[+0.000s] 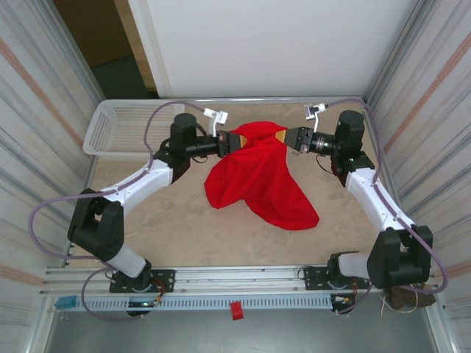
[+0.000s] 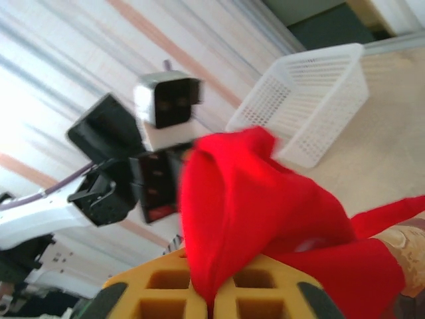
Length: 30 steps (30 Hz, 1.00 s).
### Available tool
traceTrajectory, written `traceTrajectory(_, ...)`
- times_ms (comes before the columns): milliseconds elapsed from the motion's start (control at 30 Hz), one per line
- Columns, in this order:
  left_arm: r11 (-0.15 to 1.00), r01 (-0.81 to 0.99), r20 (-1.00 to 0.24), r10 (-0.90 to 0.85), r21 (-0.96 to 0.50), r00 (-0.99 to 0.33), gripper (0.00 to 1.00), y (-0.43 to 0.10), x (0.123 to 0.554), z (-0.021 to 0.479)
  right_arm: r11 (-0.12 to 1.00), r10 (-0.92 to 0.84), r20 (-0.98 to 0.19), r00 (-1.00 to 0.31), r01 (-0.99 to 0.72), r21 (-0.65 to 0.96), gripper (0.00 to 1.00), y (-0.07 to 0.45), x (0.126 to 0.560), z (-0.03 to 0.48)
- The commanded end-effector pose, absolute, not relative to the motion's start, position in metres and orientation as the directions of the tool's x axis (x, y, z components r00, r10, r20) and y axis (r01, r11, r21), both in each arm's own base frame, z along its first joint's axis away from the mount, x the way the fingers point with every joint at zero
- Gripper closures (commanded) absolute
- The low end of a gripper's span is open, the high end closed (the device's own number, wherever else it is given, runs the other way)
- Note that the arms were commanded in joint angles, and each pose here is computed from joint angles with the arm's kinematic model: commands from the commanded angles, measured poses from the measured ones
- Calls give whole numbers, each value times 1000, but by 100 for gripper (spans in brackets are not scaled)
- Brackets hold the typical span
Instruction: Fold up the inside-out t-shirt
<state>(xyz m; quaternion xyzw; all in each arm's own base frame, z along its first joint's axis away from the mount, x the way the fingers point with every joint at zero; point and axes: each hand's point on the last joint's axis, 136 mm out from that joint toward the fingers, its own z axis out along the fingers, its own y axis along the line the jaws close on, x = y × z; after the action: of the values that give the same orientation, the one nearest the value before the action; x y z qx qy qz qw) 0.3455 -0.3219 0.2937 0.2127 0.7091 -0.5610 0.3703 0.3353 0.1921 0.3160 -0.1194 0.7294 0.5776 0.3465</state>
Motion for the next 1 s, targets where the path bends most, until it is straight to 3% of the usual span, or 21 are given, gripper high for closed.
traceTrajectory(0, -8, 796, -785, -155, -606, -599, 100, -316, 307, 362, 407, 285, -586, -758, -458, 790, 53, 180, 365, 291)
traceTrajectory(67, -49, 792, -778, -157, -609, -608, 100, -315, 304, 371, 445, 307, -578, -756, -423, 789, 47, 176, 367, 290)
traceTrajectory(267, -72, 784, -765, -182, -617, -618, 100, -316, 309, 380, 600, 309, -692, -652, -431, 674, 49, 175, 329, 323)
traceTrajectory(400, -97, 776, -753, -194, -623, -628, 100, -318, 311, 385, 588, 267, -731, -628, -495, 640, 59, 207, 300, 338)
traceTrajectory(533, -91, 774, -749, -201, -627, -631, 100, -318, 313, 385, 607, 229, -754, -616, -515, 605, 50, 234, 295, 334)
traceTrajectory(767, -88, 772, -746, -208, -629, -632, 100, -317, 314, 388, 559, 235, -697, -678, -492, 667, 61, 259, 306, 312)
traceTrajectory(967, -104, 776, -750, -205, -622, -629, 100, -318, 309, 393, 587, 296, -666, -685, -419, 693, 54, 249, 332, 299)
